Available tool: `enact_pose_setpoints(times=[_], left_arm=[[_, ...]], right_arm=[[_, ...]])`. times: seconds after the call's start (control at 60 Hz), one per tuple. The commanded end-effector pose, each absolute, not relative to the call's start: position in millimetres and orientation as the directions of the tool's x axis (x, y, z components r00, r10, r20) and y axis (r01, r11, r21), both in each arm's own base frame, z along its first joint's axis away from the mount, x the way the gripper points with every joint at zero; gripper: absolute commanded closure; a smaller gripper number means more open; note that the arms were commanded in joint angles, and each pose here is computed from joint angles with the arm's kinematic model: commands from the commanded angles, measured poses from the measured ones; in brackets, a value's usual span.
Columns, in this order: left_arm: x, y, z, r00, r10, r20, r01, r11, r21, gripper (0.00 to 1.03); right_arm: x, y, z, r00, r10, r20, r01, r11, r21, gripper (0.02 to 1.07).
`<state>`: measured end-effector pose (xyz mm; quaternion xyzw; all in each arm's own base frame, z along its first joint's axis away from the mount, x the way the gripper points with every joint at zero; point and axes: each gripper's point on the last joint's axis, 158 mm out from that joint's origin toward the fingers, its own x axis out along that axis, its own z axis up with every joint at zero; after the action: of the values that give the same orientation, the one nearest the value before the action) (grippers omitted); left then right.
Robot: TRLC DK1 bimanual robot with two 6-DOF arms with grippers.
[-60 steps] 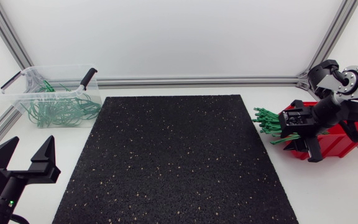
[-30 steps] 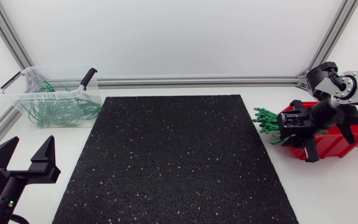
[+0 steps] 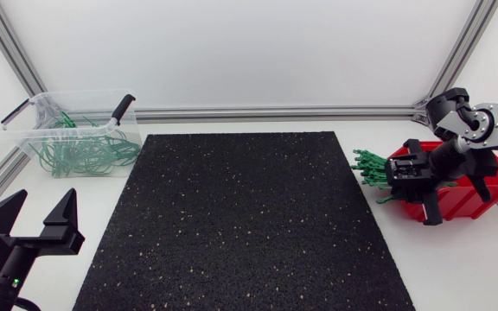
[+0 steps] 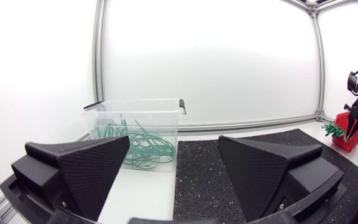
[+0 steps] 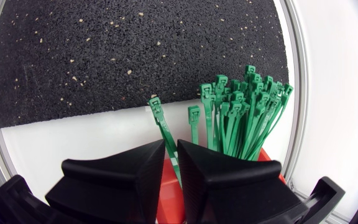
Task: Take a green cable tie from the red box, thread the tail through the head to close it, then place it in the transparent bin on the left.
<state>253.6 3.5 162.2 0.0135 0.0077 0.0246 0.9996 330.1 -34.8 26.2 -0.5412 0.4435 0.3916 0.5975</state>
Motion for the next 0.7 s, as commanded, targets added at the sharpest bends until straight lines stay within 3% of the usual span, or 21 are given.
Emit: enact_pose_setpoints(times=[0.0,0.25,0.683], left_arm=[[255,4,136,0.996,0.049,-0.079,-0.047,0.999,0.023,0.04],[255,3,136,0.996,0.048,-0.079,-0.046,0.999,0.023,0.04],[255,3,135,0.996,0.046,-0.082,-0.044,0.999,0.022,0.04]], right_arm=[[324,-35,12,0.274,-0.028,-0.961,-0.959,0.074,-0.275,0.87],[331,-35,10,0.31,-0.056,-0.949,-0.949,0.046,-0.312,0.88],[305,-40,10,0.302,-0.103,-0.948,-0.953,-0.005,-0.303,0.89]])
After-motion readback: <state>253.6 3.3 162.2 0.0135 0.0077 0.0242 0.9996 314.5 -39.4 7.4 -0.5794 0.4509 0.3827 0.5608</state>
